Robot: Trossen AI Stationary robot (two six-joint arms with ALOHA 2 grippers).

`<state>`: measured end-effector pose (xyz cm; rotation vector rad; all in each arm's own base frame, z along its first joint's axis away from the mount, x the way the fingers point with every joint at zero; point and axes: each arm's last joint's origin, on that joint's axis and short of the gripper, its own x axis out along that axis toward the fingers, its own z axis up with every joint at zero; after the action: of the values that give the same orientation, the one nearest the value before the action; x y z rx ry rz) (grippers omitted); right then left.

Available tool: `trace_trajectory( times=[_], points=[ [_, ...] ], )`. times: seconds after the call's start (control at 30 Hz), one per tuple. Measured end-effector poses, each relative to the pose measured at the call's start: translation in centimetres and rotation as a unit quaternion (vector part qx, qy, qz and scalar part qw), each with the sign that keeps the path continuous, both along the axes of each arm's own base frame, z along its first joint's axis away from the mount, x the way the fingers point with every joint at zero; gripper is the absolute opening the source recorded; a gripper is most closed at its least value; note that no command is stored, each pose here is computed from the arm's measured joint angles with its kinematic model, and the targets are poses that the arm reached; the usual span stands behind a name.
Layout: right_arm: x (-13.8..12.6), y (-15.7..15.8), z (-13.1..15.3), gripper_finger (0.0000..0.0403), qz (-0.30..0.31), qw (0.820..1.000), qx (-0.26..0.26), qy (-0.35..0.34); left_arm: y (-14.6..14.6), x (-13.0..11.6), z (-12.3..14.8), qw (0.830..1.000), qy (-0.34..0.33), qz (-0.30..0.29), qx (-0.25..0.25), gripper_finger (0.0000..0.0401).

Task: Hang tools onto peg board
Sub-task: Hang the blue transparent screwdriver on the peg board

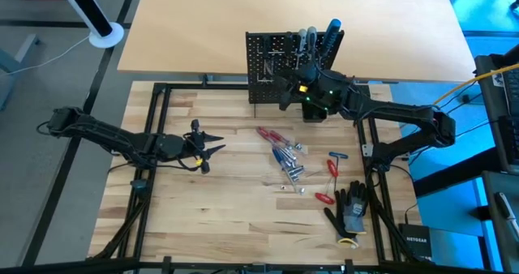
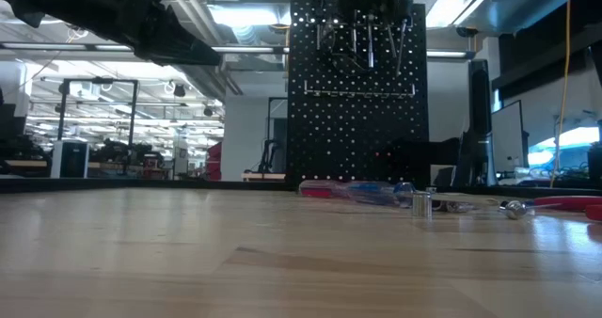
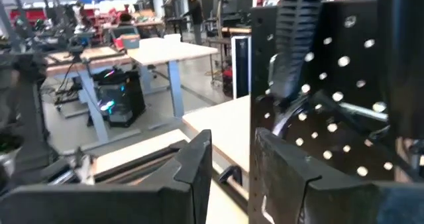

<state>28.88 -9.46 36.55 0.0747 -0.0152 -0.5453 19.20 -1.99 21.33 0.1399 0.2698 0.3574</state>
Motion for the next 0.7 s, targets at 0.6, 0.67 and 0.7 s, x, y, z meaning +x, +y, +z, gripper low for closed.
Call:
trace_trajectory(
  times=[0.6, 0.67, 0.7],
  points=[
    [-1.3, 14.0, -5.8, 0.0117, 0.211, 0.937, 0.091, 0.262, -0.1, 0.0, -0.1, 1.0, 0.002, -0.016, -0.011, 0.0107],
    [-1.3, 15.4, -7.7, 0.0117, 0.216, 0.927, 0.106, 0.287, -0.1, 0.0, -0.1, 1.0, 0.002, -0.018, -0.012, 0.0107],
    [-1.4, 15.9, -8.6, 0.0117, 0.215, 0.923, 0.111, 0.299, -0.1, 0.0, -0.1, 1.0, 0.002, -0.018, -0.012, 0.0107]
  ],
)
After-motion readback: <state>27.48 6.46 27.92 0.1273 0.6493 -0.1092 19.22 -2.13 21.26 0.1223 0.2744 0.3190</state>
